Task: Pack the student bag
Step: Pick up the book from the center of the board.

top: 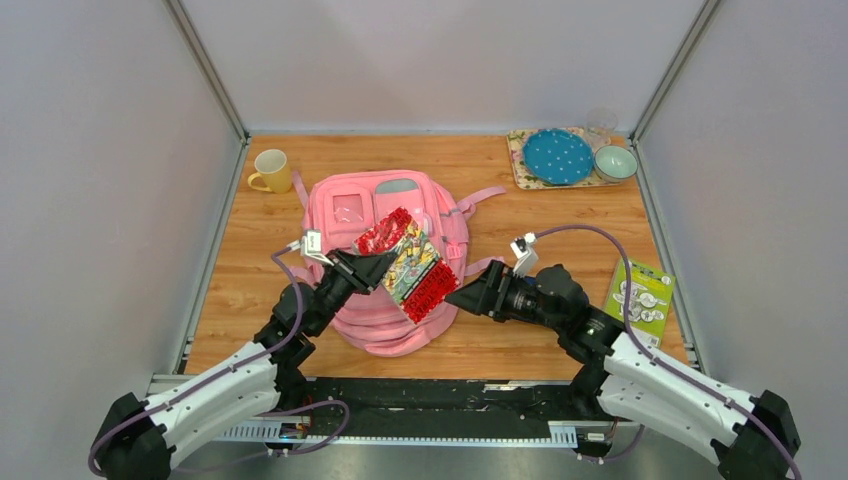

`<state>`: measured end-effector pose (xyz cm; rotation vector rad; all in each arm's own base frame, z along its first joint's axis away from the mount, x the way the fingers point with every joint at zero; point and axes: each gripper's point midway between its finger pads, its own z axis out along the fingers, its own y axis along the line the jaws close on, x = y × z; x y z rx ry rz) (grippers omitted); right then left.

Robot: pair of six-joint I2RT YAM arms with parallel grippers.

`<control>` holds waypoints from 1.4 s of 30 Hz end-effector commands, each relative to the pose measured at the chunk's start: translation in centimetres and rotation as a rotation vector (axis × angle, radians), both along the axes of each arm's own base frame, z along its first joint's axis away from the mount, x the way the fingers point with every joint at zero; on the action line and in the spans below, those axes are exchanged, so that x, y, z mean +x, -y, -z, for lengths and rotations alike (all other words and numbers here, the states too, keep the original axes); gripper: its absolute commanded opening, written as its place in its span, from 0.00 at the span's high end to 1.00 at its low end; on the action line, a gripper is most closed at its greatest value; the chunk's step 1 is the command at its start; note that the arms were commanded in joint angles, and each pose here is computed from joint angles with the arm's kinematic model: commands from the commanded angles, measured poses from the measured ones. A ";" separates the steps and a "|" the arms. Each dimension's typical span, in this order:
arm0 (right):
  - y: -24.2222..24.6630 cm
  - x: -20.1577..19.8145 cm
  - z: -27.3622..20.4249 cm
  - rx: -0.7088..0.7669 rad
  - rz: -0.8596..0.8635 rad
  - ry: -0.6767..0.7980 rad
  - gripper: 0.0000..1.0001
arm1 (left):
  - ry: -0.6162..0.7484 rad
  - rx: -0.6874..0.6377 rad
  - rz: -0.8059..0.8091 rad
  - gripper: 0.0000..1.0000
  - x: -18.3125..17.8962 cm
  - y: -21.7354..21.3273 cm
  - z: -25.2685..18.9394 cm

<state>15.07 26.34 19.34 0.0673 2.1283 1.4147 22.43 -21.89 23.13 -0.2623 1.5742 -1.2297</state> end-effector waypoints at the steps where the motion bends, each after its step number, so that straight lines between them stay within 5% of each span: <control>1: -1.6 2.2 -4.1 0.196 0.105 0.063 0.10 | 0.136 -0.323 0.012 1.00 -1.0 -1.1 -7.2; 20: -6.8 2.2 -6.6 0.355 0.055 0.092 0.14 | 0.097 -0.562 0.105 1.00 -2.1 -1.1 -6.8; 23: -6.8 2.4 -6.7 0.354 0.095 0.107 0.34 | 0.093 -0.552 0.090 1.00 -2.0 -1.3 -6.2; 27: -6.3 2.5 -6.5 0.354 0.123 0.099 0.95 | 0.096 -0.519 0.076 1.00 -1.9 -1.4 -6.0; 29: -5.9 2.7 -6.2 0.338 0.148 0.098 1.00 | 0.075 -0.465 0.077 0.91 -1.7 -0.8 -5.2; 30: -5.4 2.7 -6.1 0.321 0.158 0.099 1.00 | 0.082 -0.430 0.105 0.61 -2.1 -0.3 -5.3; 33: -3.8 2.9 -5.9 0.277 0.214 0.116 1.00 | 0.060 -0.132 0.145 0.24 -1.8 1.8 -3.6; 37: 0.1 3.7 -5.1 0.186 0.355 0.145 1.00 | 0.054 0.407 0.168 0.15 -1.5 1.3 -0.7; 42: 6.3 3.6 -4.1 0.079 0.525 0.155 1.00 | 0.202 0.721 0.377 0.15 -4.1 0.9 1.9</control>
